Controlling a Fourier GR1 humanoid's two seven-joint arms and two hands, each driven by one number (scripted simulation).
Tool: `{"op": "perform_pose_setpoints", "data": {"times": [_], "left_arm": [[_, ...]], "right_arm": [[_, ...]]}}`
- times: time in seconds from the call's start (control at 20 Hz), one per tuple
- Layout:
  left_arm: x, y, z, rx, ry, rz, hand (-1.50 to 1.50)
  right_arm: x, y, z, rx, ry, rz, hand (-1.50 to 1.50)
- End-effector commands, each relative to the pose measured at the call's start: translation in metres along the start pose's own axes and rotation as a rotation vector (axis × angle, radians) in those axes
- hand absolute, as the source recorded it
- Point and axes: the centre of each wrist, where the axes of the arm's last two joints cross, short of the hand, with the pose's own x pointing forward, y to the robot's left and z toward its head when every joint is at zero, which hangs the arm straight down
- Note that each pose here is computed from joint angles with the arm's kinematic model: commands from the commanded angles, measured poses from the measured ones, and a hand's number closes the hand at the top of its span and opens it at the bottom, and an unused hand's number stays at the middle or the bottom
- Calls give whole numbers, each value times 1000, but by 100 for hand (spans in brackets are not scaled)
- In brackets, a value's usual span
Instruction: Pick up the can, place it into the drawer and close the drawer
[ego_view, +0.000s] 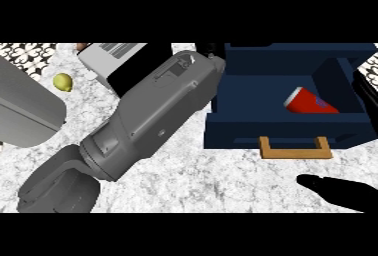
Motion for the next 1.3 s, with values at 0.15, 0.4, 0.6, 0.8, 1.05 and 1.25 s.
{"op": "perform_pose_setpoints", "data": {"times": [0.15, 0.4, 0.6, 0.8, 1.05, 1.25], "left_arm": [[9, 5, 0, 5, -3, -13, -150], [1, 33, -8, 1, -9, -19, -150], [19, 52, -20, 28, -21, -52, -150], [30, 67, -22, 37, -1, -47, -150], [15, 100, -22, 67, -4, -39, -150], [20, 114, -16, 61, -13, -51, -150]], "right_arm": [[-19, 38, -56, 62, -38, 171, -150], [-17, 83, -87, 132, -39, 302, -150], [-37, 101, -98, 219, -48, 425, -150], [-56, 120, -116, 208, -7, 471, -150], [-86, 153, -115, 212, 34, 490, -150], [-111, 161, -117, 201, 56, 561, -150]]}}
